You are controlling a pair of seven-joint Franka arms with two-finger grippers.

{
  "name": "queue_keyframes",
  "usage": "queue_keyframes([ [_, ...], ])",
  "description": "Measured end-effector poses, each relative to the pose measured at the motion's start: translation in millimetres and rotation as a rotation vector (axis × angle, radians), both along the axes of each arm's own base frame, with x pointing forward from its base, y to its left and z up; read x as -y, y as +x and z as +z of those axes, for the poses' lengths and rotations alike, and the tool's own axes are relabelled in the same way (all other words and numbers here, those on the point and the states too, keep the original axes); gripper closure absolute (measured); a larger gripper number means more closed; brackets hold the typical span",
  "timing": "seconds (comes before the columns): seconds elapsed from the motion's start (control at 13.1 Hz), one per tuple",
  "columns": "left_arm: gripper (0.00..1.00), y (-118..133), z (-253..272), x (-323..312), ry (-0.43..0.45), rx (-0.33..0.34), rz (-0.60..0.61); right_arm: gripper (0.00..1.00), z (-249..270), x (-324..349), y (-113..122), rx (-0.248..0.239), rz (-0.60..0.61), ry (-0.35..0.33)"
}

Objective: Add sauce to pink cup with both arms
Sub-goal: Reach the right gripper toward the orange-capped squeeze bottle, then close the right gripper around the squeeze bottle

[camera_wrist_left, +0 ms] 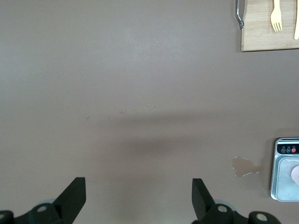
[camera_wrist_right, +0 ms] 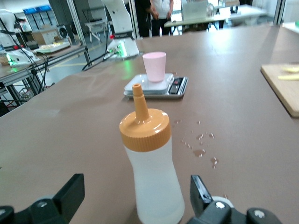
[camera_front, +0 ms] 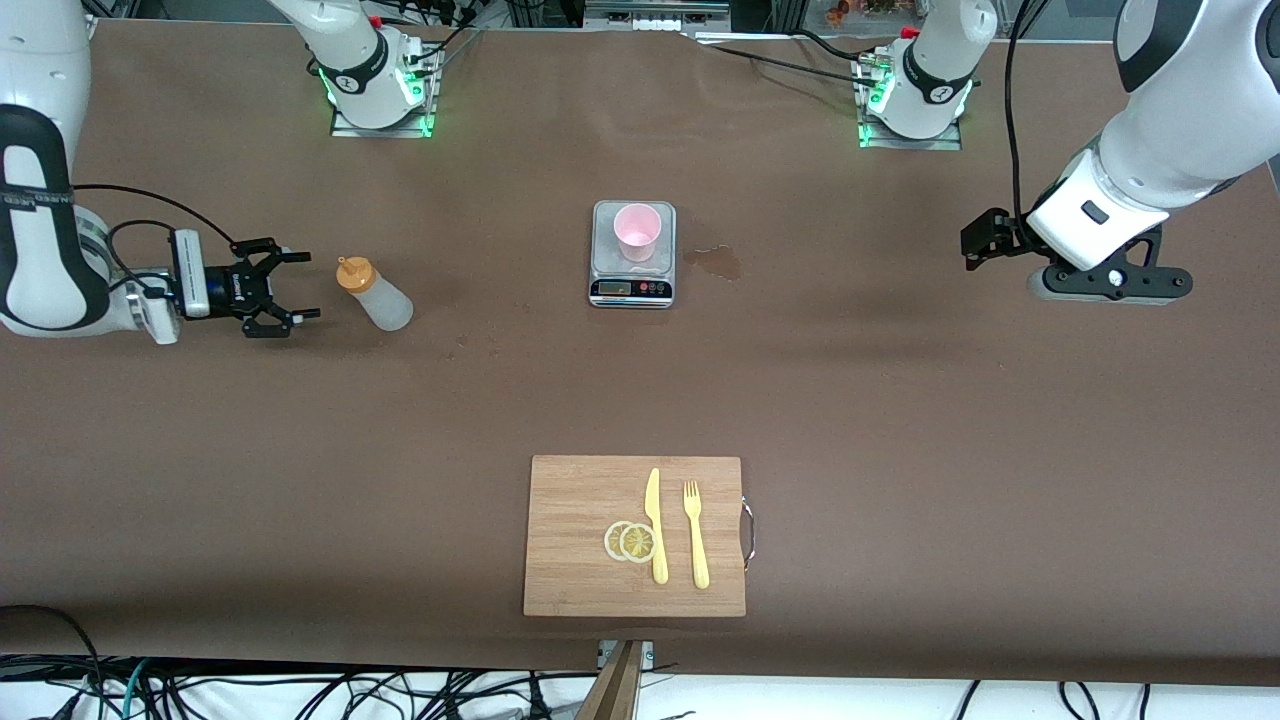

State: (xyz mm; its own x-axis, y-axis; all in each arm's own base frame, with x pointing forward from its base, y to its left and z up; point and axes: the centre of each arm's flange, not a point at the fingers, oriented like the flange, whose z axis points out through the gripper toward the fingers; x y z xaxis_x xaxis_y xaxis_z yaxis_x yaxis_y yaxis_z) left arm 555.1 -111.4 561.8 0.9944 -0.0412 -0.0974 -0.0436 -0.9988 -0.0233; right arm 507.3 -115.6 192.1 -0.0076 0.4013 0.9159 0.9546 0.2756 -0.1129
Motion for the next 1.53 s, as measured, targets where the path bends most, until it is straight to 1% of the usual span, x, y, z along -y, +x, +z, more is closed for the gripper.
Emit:
queue_keyframes([
  [0.15, 0.0, -1, 0, 3, 0.0, 0.0, -0.006, 0.0, -15, -3, -3, 0.024, 0.01, 0.037],
  [0.23, 0.0, -1, 0, 4, 0.0, 0.0, -0.006, 0.0, -22, -4, -5, 0.027, 0.012, 0.052],
  [0.38, 0.0, -1, 0, 3, 0.0, 0.0, -0.005, 0.0, -37, -7, -9, 0.007, 0.009, 0.078],
  [0.54, 0.0, 0, 0, 2, 0.0, -0.001, -0.003, 0.0, -48, -12, -10, -0.001, -0.011, 0.103],
  [0.84, 0.0, 0, 0, 0, 0.0, -0.001, 0.0, 0.0, -63, -34, -5, 0.002, -0.032, 0.161],
  [1.3, 0.0, 0, 0, -1, 0.0, -0.001, 0.002, 0.0, -74, -59, -1, 0.016, -0.031, 0.201],
  [1.53, 0.0, 0, 0, -1, 0.0, -0.001, 0.002, 0.0, -84, -73, -2, 0.008, -0.024, 0.228],
])
